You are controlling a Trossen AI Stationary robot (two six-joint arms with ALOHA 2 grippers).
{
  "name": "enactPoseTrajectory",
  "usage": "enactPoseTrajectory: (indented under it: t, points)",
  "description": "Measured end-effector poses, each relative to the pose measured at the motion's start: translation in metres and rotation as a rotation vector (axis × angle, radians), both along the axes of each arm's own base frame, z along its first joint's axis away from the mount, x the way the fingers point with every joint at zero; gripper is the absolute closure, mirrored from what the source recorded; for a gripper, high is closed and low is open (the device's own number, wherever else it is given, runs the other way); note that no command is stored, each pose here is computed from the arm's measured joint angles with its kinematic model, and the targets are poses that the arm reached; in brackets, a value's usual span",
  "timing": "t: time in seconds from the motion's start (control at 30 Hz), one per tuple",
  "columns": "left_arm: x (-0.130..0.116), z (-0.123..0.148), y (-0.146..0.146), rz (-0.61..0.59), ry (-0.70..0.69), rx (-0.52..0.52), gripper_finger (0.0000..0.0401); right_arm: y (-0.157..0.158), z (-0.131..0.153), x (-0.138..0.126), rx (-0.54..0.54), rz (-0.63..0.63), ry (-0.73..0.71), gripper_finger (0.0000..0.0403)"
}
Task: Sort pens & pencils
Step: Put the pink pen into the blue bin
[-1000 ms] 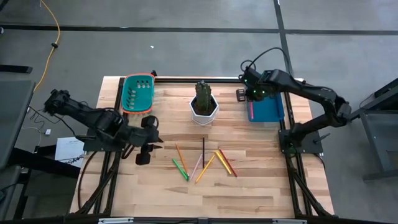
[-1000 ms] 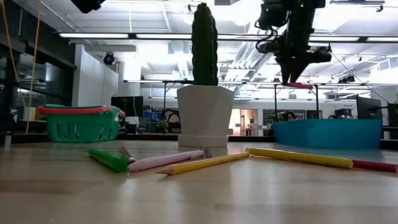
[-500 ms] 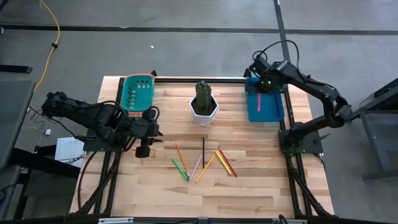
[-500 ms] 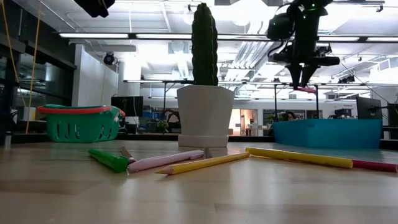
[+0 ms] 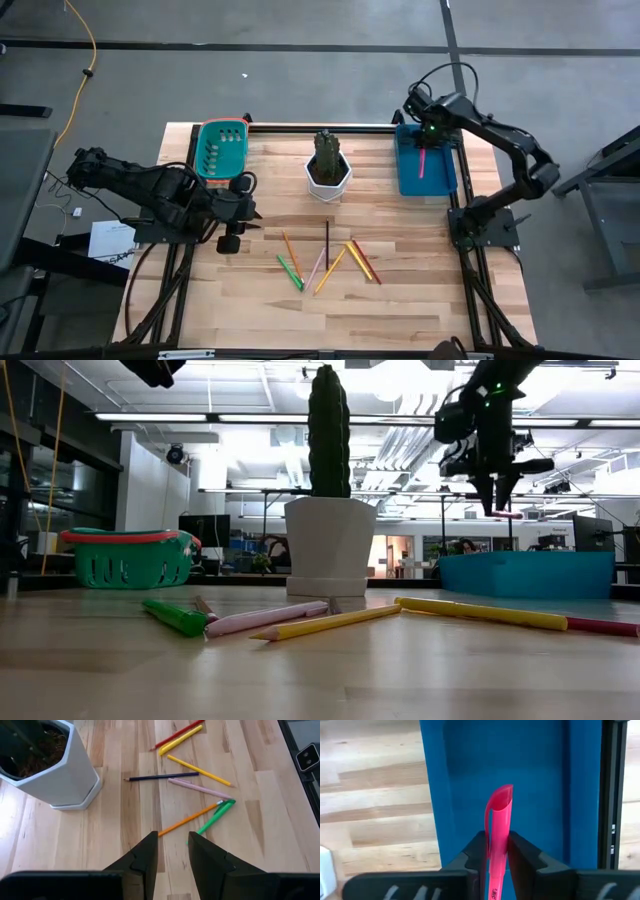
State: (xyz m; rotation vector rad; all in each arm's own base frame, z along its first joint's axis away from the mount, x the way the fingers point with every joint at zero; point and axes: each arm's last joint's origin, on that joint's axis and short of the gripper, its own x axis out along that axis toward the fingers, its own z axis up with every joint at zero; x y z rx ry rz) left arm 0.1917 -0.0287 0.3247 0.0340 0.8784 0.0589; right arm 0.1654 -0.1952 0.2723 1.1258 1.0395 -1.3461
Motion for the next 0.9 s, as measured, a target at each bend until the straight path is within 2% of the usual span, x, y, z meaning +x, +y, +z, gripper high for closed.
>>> enactPoseTrajectory:
  t: [0.3, 0.63, 0.9]
  points:
    - [-0.001, -0.001, 0.000, 0.001, 0.019, -0.003, 0.0304, -0.013, -0.020, 0.011, 0.037, 0.026, 0.032, 0.0357]
    - [-0.002, -0.002, 0.000, 0.009, 0.025, -0.008, 0.0304, -0.020, -0.024, 0.013, 0.016, 0.027, 0.007, 0.0356]
    - [-0.002, -0.002, 0.000, 0.009, 0.024, -0.008, 0.0304, -0.023, -0.024, 0.010, 0.028, 0.016, -0.007, 0.0319]
